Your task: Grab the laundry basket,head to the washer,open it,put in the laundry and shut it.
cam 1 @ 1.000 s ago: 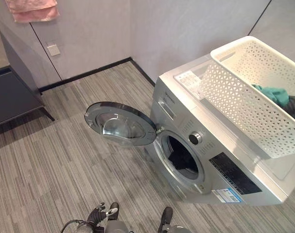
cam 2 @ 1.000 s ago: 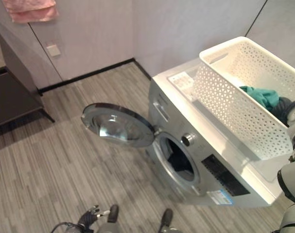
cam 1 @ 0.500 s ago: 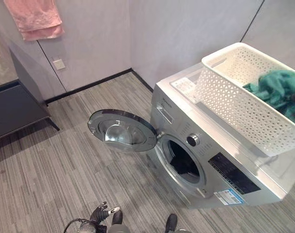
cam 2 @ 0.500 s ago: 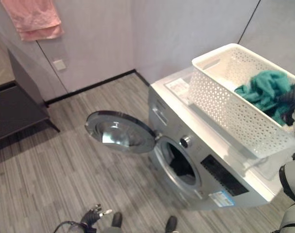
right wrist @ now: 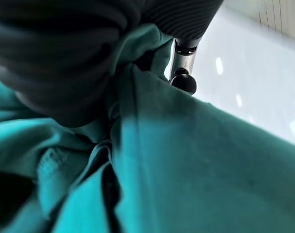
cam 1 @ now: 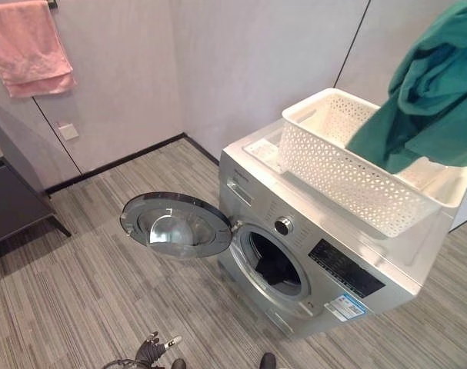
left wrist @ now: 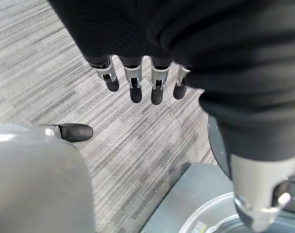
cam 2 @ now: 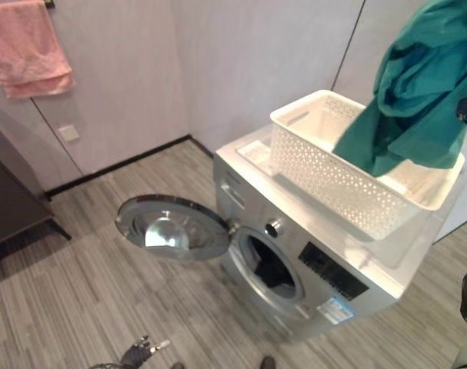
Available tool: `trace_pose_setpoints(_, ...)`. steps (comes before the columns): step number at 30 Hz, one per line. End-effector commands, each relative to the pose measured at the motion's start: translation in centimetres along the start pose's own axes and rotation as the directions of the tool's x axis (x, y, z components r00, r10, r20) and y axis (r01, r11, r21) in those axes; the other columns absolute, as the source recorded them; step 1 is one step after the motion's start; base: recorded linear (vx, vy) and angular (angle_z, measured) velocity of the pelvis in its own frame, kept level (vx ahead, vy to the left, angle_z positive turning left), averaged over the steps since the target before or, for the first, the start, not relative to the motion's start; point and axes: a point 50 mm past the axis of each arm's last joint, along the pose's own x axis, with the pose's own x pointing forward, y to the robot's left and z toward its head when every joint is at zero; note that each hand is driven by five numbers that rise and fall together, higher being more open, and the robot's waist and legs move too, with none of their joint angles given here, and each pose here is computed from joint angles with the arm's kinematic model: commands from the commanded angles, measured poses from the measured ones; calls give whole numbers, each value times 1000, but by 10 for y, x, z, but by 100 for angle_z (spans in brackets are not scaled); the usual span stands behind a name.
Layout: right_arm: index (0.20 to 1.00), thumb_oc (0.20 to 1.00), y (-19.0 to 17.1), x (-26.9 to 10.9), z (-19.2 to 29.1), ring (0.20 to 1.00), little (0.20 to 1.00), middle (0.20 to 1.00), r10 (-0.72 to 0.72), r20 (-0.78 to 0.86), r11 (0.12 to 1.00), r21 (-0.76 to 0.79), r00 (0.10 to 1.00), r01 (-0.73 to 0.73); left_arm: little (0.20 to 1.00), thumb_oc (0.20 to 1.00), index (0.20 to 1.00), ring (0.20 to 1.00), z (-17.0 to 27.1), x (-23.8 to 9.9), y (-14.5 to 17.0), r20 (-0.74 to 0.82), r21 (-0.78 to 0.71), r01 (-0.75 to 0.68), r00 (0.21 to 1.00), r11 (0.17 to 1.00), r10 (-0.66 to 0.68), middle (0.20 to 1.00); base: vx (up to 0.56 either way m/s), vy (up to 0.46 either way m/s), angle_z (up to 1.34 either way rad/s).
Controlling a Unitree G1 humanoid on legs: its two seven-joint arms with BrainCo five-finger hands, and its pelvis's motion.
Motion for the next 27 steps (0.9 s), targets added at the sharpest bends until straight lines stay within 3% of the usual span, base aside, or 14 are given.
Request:
trace_pose_setpoints(1,200,200,-22,8,12,200,200,200,-162,48,987,-4,986,163,1000,1000,1000,1000,10,4,10,19,101,-27,1000,995,25,1000,0,0,0)
trace_pose_setpoints(22,200,200,-77,-13,13,200,200,200,-371,162,924,-34,914,381,1000,1000,1000,1000,4,3,9,5,119,-36,999,992,35,1000,-2,16,-7)
trace_pose_setpoints(27,200,200,-74,-27,11,200,200,200,-364,164,929,-1,917,370,1000,1000,1000,1000,1,2,8,-6,126,-32,999,992,33,1000,1,8,-10)
